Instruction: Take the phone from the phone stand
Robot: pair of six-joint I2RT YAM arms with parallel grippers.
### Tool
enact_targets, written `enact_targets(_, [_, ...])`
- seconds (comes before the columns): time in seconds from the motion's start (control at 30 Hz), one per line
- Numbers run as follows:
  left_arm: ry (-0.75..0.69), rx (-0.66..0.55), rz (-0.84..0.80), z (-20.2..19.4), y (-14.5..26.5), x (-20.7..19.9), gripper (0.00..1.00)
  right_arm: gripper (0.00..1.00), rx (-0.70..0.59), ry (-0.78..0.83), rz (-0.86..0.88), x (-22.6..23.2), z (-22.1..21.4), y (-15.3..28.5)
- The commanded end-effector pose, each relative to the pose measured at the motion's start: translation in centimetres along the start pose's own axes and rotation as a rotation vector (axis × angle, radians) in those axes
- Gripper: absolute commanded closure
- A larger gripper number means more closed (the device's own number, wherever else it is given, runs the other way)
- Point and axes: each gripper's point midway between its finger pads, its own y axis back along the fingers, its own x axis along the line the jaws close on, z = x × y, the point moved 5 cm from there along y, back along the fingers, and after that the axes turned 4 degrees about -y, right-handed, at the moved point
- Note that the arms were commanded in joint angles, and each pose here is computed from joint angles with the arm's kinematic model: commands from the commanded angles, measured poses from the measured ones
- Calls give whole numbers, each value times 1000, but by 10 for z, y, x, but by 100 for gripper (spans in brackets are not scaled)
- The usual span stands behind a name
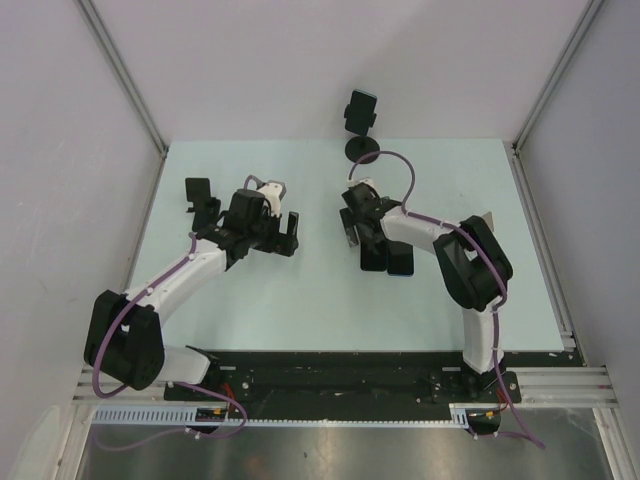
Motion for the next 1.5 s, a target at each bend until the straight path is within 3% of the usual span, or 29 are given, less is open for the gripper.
enact_targets(0.0, [-5, -55, -25, 15, 5, -5, 0, 12, -118, -16, 157, 3, 43, 6])
enact_targets(0.27, [-6, -59, -30, 16, 5, -6, 0, 12, -102, -20, 206, 10, 69, -23])
enact_targets(0.6, [-7, -59, -29, 16, 5, -6, 0, 12, -13, -25, 210, 15, 49, -46])
enact_targets(1.13, [-5, -57, -35, 17, 4, -6, 0, 12, 60, -70, 215, 14, 16, -24])
enact_targets(1.47, [-4, -57, -32, 17, 5, -5, 0, 10, -85, -18, 226, 1, 66, 14])
